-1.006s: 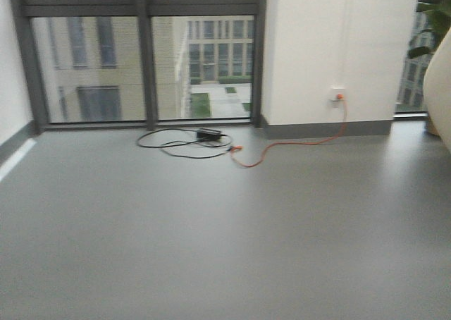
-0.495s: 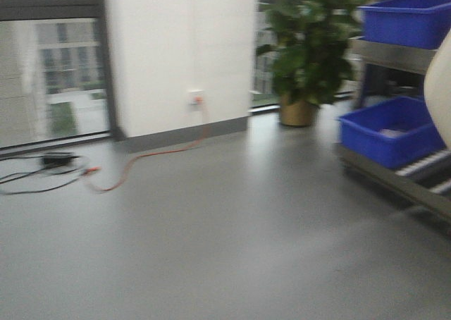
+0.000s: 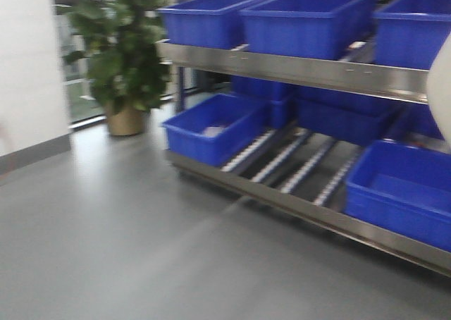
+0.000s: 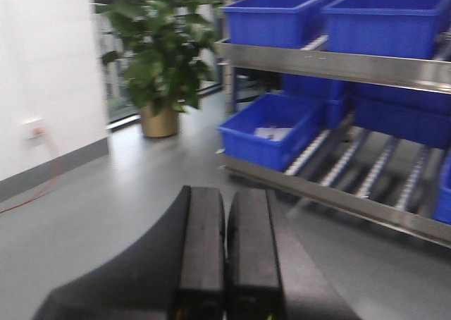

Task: Move white bin to right shelf second layer
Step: 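Turn toward the roller shelf rack and approach it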

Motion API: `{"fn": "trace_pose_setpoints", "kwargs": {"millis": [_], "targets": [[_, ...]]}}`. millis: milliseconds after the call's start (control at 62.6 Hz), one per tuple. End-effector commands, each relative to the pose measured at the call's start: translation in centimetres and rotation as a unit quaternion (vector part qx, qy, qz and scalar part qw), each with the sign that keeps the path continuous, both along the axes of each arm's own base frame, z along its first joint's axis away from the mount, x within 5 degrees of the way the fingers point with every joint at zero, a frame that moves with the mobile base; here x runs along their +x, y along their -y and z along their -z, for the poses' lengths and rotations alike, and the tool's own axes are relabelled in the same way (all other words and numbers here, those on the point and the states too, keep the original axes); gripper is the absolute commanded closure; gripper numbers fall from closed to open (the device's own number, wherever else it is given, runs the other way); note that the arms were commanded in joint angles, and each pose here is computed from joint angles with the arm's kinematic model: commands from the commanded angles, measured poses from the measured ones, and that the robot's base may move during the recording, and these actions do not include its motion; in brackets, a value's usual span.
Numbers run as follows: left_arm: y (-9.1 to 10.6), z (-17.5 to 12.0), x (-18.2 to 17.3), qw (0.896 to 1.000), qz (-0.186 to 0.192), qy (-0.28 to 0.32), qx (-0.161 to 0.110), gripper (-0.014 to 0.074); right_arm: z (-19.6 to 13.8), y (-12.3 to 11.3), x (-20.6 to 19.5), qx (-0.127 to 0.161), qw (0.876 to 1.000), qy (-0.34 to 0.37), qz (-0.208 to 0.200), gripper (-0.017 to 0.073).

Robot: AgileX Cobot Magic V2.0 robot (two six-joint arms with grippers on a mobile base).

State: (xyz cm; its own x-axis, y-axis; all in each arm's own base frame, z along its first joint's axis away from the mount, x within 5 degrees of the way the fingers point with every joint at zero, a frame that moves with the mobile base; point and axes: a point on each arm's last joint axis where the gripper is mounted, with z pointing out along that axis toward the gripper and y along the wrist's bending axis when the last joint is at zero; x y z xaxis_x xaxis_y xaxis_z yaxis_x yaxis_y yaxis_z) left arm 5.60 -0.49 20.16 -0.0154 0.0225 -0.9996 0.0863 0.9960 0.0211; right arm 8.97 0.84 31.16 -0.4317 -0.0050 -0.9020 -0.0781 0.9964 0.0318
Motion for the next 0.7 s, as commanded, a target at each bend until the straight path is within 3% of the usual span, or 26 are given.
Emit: {"fn": "trace_pose_setpoints", "kwargs": {"millis": [0,687], "targets": [[-0.01,0.14,0.00,0.999,0.000,0.034,-0.009,0.0509,-1.80,0.01,0.28,0.007,0.998,0.060,0.002,0.0512],[-0.01,0.14,0.00,0.999,0.000,0.034,-0.009,0.0509,-1.80,0.01,0.28,0.007,0.998,0.060,0.002,0.0512]]}}
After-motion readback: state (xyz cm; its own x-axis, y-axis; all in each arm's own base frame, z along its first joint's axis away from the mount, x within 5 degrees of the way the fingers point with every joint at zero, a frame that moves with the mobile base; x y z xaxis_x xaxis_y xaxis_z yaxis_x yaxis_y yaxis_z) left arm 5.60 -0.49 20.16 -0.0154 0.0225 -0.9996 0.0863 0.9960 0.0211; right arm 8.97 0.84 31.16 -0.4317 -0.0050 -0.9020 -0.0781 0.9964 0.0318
